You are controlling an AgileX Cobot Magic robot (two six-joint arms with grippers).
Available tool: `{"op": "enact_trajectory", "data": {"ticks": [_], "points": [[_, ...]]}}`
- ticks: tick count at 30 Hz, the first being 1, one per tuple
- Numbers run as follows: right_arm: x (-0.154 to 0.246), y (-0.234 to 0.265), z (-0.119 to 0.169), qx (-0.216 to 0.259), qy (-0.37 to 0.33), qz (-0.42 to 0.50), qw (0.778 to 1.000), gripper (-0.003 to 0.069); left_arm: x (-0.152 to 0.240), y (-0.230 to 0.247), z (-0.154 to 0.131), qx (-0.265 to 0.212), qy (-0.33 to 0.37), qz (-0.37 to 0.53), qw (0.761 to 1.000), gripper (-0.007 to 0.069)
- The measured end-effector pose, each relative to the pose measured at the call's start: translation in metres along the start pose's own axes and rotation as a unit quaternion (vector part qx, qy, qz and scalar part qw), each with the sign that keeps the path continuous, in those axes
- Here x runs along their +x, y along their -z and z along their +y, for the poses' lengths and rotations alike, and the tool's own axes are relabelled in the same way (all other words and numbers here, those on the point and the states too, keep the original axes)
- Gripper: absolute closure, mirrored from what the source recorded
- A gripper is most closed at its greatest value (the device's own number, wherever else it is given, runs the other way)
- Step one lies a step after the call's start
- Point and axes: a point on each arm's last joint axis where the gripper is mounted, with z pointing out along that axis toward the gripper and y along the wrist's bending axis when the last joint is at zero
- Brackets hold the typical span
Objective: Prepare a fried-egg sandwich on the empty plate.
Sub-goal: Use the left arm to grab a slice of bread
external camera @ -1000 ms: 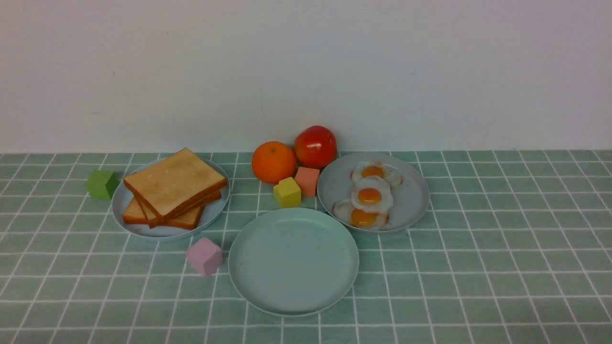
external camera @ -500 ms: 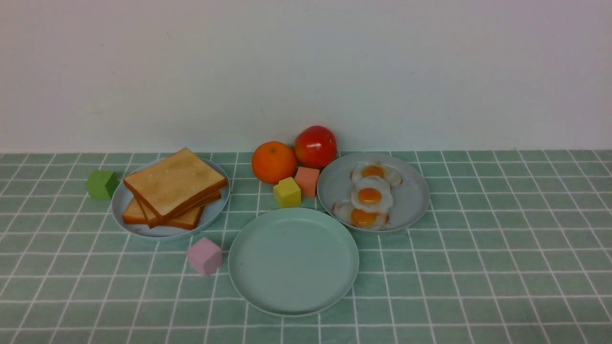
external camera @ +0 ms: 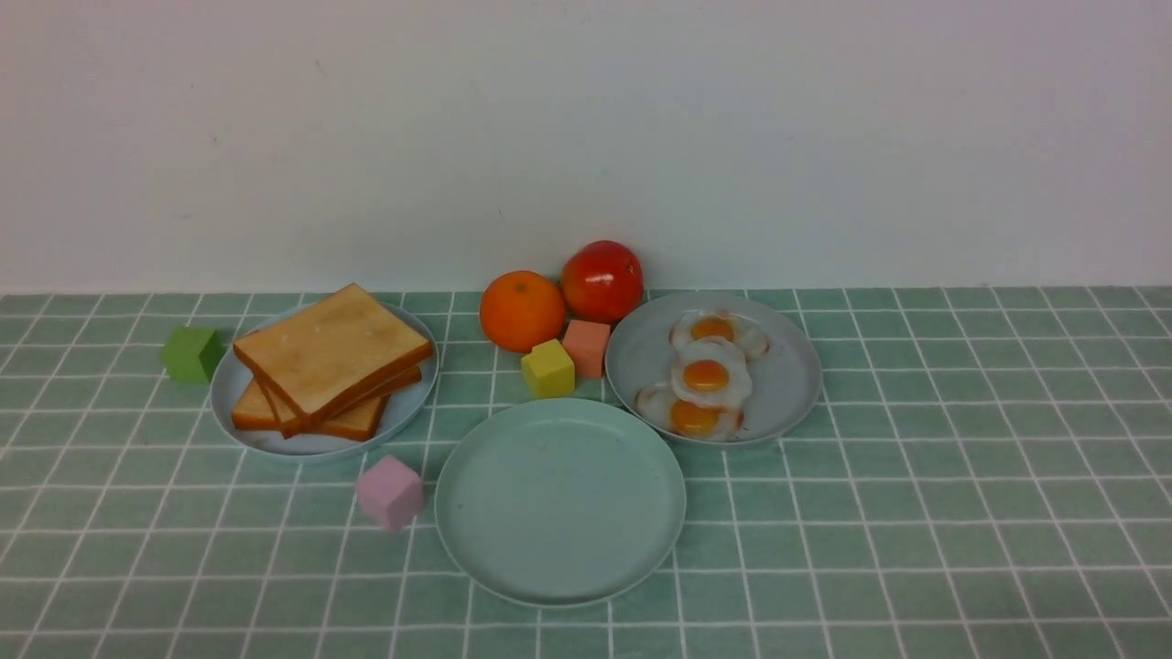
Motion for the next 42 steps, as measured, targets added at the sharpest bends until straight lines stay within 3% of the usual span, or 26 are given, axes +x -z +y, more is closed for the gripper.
{"op": "enact_trajectory", "data": {"ticks": [3, 8, 9, 10, 12, 16, 20, 23, 26, 29, 32, 36, 42], "points": [[0.0, 0.0, 0.0, 0.0, 0.0, 0.0, 1.0, 0.0419, -0.009, -0.003, -0.019, -0.015, -0.022, 0.029, 0.999, 0.0449], [0.0, 0.0, 0.0, 0.0, 0.0, 0.0, 1.0, 0.0419, -0.029, -0.019, -0.057, -0.052, -0.152, 0.11, 0.981, 0.0565], [0.0, 0.0, 0.0, 0.0, 0.0, 0.0, 1.0, 0.0419, -0.032, -0.025, -0.067, -0.055, -0.188, 0.139, 0.971, 0.0593], [0.0, 0.0, 0.0, 0.001, 0.0, -0.002, 1.0, 0.0419, -0.034, -0.036, -0.08, -0.059, -0.247, 0.205, 0.945, 0.0635], [-0.002, 0.0, 0.0, 0.0, -0.013, -0.011, 1.0, 0.0419, -0.033, -0.044, -0.095, -0.059, -0.291, 0.283, 0.912, 0.0638], [-0.01, 0.0, 0.003, -0.029, -0.194, -0.062, 0.979, 0.0419, -0.024, -0.073, -0.117, -0.062, -0.355, 0.429, 0.829, 0.0638], [-0.02, 0.002, 0.002, -0.053, -0.361, -0.111, 0.924, 0.0419, -0.01, -0.105, -0.121, -0.067, -0.378, 0.472, 0.793, 0.0638], [-0.024, 0.004, 0.004, -0.069, -0.386, -0.108, 0.913, 0.0426, -0.003, -0.124, -0.119, -0.078, -0.386, 0.486, 0.78, 0.0638], [-0.06, 0.024, 0.021, -0.142, -0.311, -0.058, 0.938, 0.0501, 0.009, -0.168, -0.116, -0.104, -0.421, 0.502, 0.748, 0.0638], [-0.104, 0.043, 0.03, -0.186, -0.193, -0.008, 0.963, 0.06, 0.024, -0.209, -0.108, -0.126, -0.446, 0.518, 0.719, 0.0638], [-0.146, 0.053, 0.031, -0.201, -0.103, 0.028, 0.974, 0.0666, 0.037, -0.246, -0.101, -0.142, -0.468, 0.528, 0.694, 0.0638], [-0.186, 0.058, 0.027, -0.195, -0.028, 0.048, 0.979, 0.0665, 0.052, -0.283, -0.097, -0.145, -0.483, 0.535, 0.678, 0.0638], [-0.223, 0.058, 0.033, -0.254, 0.054, 0.139, 0.956, 0.0655, 0.067, -0.33, -0.087, -0.139, -0.487, 0.555, 0.66, 0.0638]]}}
